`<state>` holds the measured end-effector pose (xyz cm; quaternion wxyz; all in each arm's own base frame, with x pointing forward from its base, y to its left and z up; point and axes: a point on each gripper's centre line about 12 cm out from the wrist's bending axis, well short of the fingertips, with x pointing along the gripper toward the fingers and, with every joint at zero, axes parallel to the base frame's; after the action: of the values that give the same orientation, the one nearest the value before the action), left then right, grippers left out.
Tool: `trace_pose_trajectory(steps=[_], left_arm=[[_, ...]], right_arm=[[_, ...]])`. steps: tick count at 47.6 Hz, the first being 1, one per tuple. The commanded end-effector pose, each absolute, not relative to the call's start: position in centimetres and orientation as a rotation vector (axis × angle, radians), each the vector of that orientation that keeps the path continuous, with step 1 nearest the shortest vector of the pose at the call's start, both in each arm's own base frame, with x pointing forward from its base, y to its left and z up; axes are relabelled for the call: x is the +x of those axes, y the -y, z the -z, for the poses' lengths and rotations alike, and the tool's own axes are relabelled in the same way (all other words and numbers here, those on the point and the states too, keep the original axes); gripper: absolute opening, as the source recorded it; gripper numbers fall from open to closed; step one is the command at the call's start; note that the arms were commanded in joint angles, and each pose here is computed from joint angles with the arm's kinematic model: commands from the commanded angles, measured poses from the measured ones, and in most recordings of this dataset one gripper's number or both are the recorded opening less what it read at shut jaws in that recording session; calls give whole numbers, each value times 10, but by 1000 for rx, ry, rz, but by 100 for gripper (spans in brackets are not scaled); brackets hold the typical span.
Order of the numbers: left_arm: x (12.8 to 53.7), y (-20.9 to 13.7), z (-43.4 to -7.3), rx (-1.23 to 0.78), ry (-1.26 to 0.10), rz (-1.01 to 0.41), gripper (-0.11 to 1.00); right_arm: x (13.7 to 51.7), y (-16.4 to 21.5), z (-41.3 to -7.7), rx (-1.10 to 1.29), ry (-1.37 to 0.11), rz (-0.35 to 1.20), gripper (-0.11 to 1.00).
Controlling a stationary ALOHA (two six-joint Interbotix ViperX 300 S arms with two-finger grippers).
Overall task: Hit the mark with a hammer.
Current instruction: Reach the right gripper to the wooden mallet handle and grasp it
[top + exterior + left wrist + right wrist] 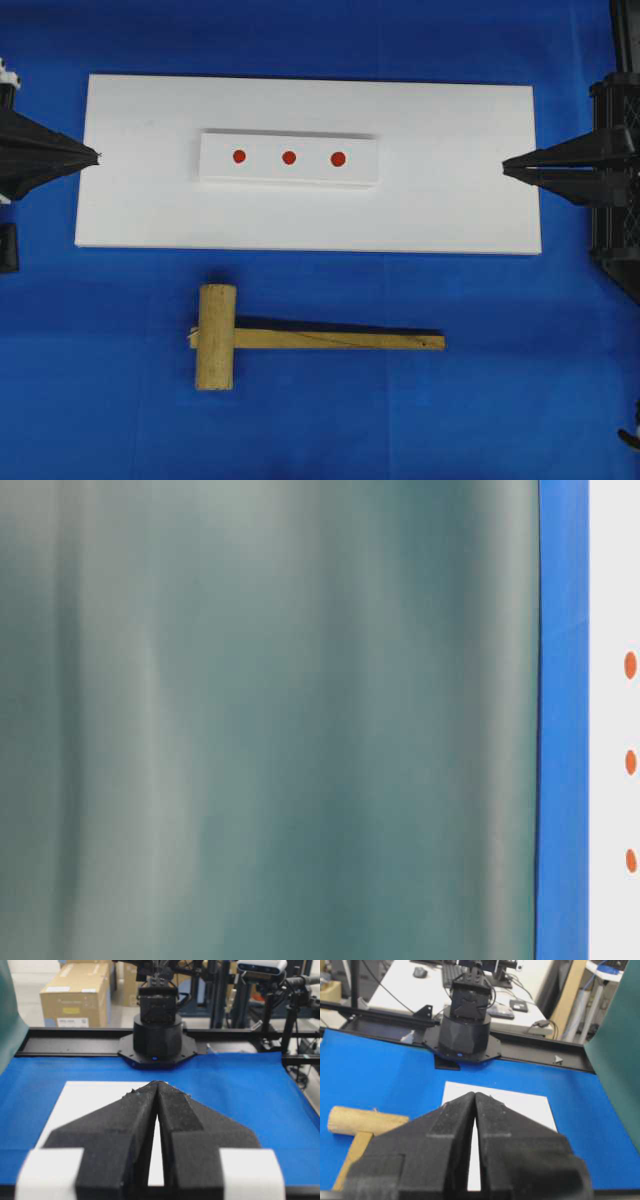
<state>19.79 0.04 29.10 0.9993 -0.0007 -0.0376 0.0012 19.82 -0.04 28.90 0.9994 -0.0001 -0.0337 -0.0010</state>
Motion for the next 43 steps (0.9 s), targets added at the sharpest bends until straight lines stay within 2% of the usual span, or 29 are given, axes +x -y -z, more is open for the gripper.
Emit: trace_pose_trajectory(steps=[1,7,23,27,31,35,43], left_arm=[[201,2,-298,-29,89,11,0],[201,3,-298,-39,89,13,0],[202,3,-294,-40,72,13,0],[202,2,-293,-38,69,11,0],[202,2,-293,-38,67,8,0],[202,1,-294,-36,70,2,0],[202,0,-293,-38,67,-1,0]], right_arm=[[202,0,-301,6,92,1,0],[210,-6,-299,28,44,-27,-6],[248,-33,-286,114,-74,-126,-6],[260,-39,-282,126,-100,-142,-2],[272,-45,-274,135,-125,-153,6],[288,-52,-264,156,-163,-162,20],[321,-65,-241,220,-253,-157,70]])
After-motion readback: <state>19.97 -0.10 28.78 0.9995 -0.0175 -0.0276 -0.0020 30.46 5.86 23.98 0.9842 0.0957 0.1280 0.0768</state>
